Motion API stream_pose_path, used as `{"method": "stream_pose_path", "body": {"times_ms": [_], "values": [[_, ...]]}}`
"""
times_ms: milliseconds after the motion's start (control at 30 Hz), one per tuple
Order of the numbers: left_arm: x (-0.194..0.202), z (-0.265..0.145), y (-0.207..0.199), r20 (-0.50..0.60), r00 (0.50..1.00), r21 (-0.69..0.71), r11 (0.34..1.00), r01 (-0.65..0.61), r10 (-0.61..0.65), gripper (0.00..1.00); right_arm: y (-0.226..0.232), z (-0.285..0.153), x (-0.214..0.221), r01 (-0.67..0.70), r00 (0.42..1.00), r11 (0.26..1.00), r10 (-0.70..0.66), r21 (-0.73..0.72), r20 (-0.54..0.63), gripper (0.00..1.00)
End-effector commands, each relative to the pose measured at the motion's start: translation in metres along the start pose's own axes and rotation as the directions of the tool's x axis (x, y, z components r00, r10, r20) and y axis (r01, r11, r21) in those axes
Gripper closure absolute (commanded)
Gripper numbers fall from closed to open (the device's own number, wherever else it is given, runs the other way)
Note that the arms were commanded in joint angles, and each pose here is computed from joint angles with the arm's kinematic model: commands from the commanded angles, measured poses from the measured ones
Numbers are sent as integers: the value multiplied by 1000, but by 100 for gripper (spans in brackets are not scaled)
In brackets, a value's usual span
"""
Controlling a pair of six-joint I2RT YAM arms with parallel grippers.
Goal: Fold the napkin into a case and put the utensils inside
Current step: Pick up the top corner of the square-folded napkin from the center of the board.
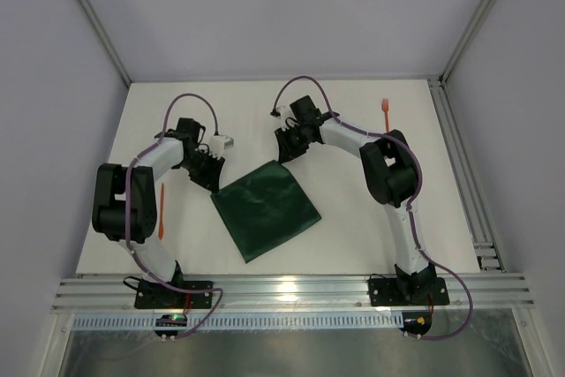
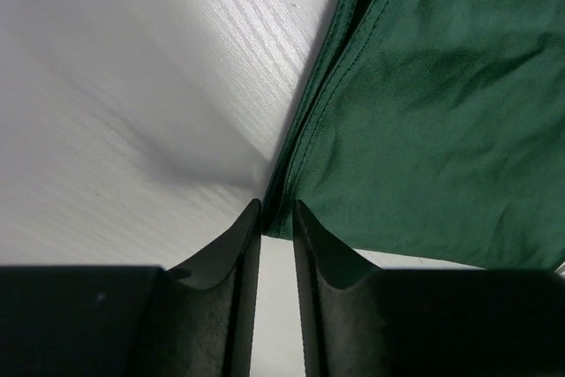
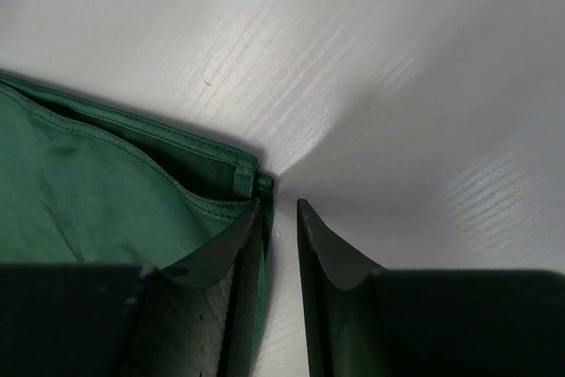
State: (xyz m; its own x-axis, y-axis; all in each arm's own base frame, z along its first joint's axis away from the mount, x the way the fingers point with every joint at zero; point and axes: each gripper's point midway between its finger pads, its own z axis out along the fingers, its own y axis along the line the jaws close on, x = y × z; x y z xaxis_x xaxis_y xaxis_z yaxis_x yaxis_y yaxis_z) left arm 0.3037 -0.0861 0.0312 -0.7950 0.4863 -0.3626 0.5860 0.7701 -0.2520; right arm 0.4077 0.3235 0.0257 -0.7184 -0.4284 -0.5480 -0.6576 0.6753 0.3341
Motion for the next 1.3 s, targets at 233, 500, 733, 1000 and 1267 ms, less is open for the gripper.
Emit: {"method": "stream_pose_path", "body": {"times_ms": [233, 500, 733, 1000, 1267], "values": [[12, -2, -2, -37, 999, 4, 1000, -20, 20, 96, 18, -6, -16, 50, 998, 996, -47, -69, 45, 73], [8, -16, -7, -22, 999, 0, 999, -37, 37, 100, 27, -31, -43, 59, 990, 997, -51, -54, 130, 73], [18, -15, -7, -55, 998, -6, 999, -42, 41, 100, 32, -32, -41, 67, 988, 995, -57, -67, 145, 65], [21, -8, -6, -72, 997, 6, 999, -31, 32, 99, 25, -4, -19, 79, 996, 997, -78, -17, 45, 65], [22, -5, -5, -78, 997, 10, 1000, -27, 27, 98, 22, 7, -10, 69, 998, 997, -69, -29, 8, 66]]}}
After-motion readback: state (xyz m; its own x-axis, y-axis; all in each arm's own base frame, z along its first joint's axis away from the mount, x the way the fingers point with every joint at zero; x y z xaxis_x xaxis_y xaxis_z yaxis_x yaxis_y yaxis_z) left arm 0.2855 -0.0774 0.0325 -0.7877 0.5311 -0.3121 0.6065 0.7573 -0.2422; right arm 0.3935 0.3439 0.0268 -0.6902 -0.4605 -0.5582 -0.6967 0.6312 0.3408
